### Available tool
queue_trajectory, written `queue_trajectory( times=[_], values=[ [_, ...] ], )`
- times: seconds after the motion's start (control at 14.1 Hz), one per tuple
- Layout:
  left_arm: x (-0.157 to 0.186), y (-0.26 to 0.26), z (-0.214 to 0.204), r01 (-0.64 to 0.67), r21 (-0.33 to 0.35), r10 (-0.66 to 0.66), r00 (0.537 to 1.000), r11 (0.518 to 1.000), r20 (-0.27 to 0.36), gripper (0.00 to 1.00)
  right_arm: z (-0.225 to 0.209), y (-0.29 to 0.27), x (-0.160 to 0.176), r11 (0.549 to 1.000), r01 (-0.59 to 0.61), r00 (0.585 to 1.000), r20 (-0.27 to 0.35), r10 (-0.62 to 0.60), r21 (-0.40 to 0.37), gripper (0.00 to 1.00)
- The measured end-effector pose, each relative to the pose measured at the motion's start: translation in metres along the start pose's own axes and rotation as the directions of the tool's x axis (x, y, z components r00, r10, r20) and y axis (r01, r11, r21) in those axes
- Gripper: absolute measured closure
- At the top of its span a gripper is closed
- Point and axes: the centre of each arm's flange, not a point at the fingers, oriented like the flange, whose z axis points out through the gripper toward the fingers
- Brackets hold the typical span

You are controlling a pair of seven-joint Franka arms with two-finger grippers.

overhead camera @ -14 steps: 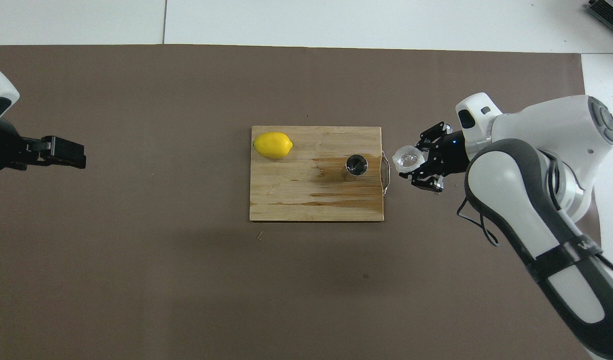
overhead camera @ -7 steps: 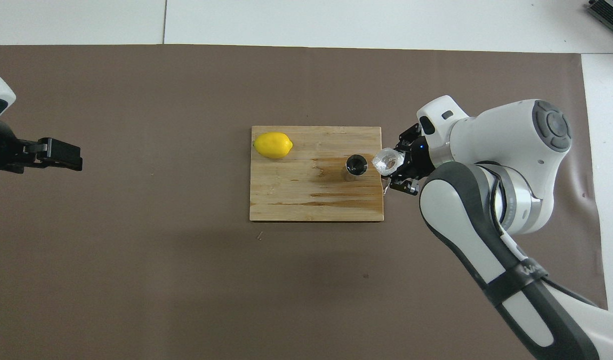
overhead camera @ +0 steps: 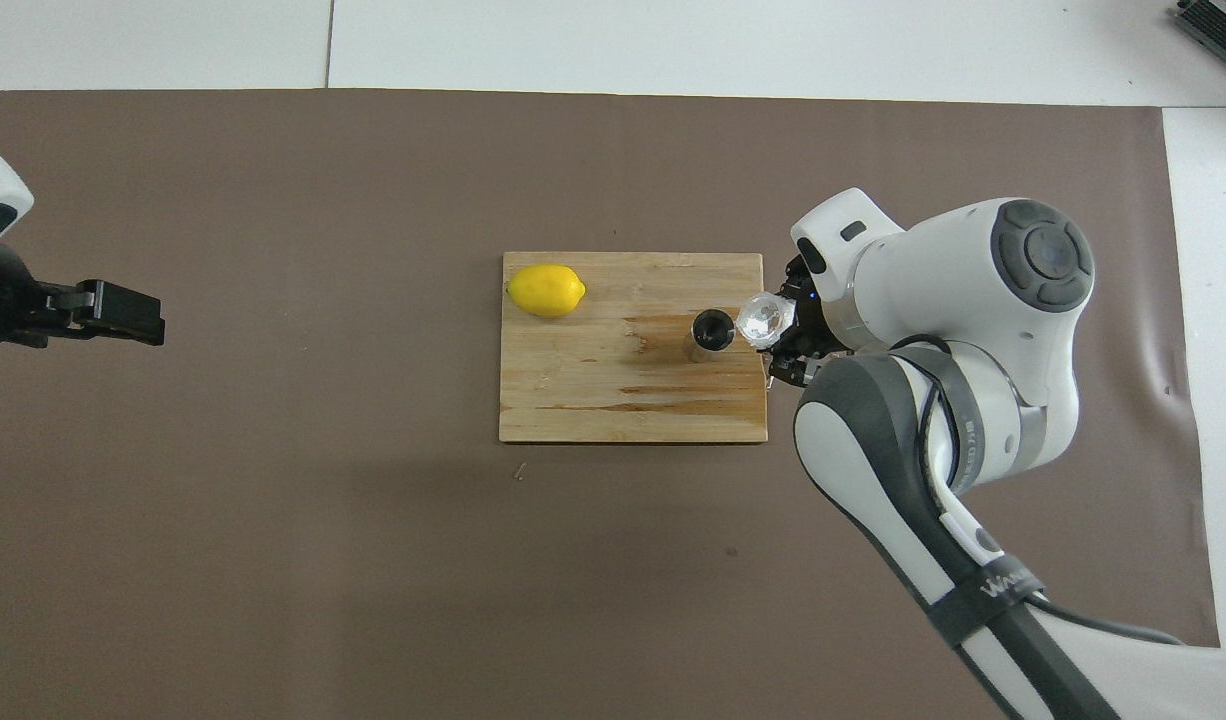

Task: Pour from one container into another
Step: 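Move the white cup with the right gripper above the silver cup, then tilt the white cup with the right gripper over the silver cup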

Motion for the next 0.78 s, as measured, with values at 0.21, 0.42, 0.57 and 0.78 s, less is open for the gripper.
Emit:
queue_trajectory(
  times=[0.21,0.42,0.57,0.78],
  values=[
    [-0.002,0.003,0.000,-0.005,0.001,0.005,1.000,1.000,0.005,0.00,-0.001,-0.007,0.016,0.999,0.022,0.999,0.048,-0.020,-0.028,0.49],
    [-0.003,0.003,-0.001,-0.006,0.001,0.006,1.000,1.000,0.003,0.00,0.000,-0.015,0.028,0.998,0.051,0.995,0.086,-0.047,-0.045,0.49],
    [-0.003,0.003,-0.001,-0.006,0.001,0.006,1.000,1.000,0.003,0.00,0.000,-0.017,0.032,0.996,0.061,0.992,0.114,-0.054,-0.062,0.49],
    [-0.003,0.003,-0.001,-0.005,0.001,0.005,1.000,1.000,0.004,0.00,-0.002,-0.021,0.042,0.992,0.093,0.987,0.138,-0.081,-0.081,0.49]
  ],
)
